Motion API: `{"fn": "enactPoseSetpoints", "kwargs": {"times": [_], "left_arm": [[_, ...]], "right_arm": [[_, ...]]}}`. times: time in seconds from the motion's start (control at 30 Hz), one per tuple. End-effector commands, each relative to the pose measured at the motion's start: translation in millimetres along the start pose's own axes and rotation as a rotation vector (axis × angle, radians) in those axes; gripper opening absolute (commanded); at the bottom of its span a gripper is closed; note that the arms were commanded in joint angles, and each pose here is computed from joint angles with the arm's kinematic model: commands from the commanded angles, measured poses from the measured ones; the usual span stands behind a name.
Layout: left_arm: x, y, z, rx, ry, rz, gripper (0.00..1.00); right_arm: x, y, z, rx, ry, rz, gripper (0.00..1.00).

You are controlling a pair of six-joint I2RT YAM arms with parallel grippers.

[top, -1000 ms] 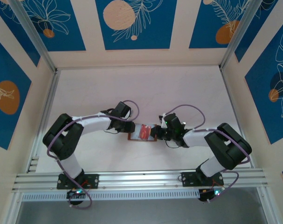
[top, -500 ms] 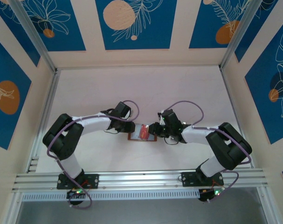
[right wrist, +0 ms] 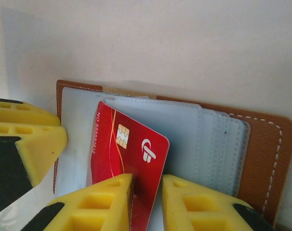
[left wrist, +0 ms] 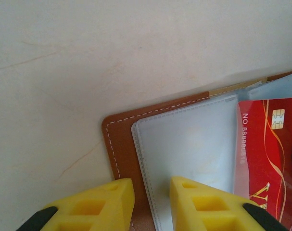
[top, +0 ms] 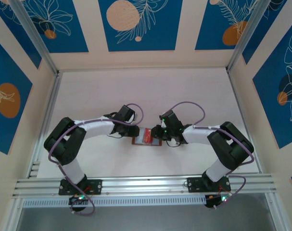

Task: Put the credit cards into the card holder
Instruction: Insert the credit card into the card slot.

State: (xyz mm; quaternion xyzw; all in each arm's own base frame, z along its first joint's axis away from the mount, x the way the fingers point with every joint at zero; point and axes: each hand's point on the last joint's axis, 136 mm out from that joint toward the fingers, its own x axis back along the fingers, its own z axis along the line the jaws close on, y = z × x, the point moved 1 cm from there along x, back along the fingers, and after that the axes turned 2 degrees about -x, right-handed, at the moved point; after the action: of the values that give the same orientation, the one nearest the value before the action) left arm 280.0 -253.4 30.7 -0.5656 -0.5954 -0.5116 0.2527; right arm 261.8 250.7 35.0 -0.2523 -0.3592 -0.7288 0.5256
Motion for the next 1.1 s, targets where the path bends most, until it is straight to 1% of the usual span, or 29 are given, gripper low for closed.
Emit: {"fn": "enactPoseSetpoints", "kwargs": {"times": [0.0,0.2,0.4,0.67,0.97,1.07], "left_arm": [[-16,-31,24,0.027,0.064,0.097,0.28],[-18,-32,24,0.029,0.062,0.101,0.28],[-18,-33,24,0.028,0.065,0.103,0.28],[-17,-31,22,0.027,0.054,0.098,0.27],[-15,-31,19,0.028,0.047,0.092,0.27],[-16,-30,17,0.028,0.045,0.088,0.28]], "right_arm": [[-2,-3,6,0.017,0.013,0.029,0.23],[-4,-4,18,0.016,0.108,0.052,0.22],[-4,-5,17,0.014,0.121,0.058,0.14],[-15,-8,21,0.020,0.129,0.100,0.08],[-28,-14,30,0.002,0.134,0.106,0.07],[-30,-18,34,-0.007,0.149,0.096,0.09]]}}
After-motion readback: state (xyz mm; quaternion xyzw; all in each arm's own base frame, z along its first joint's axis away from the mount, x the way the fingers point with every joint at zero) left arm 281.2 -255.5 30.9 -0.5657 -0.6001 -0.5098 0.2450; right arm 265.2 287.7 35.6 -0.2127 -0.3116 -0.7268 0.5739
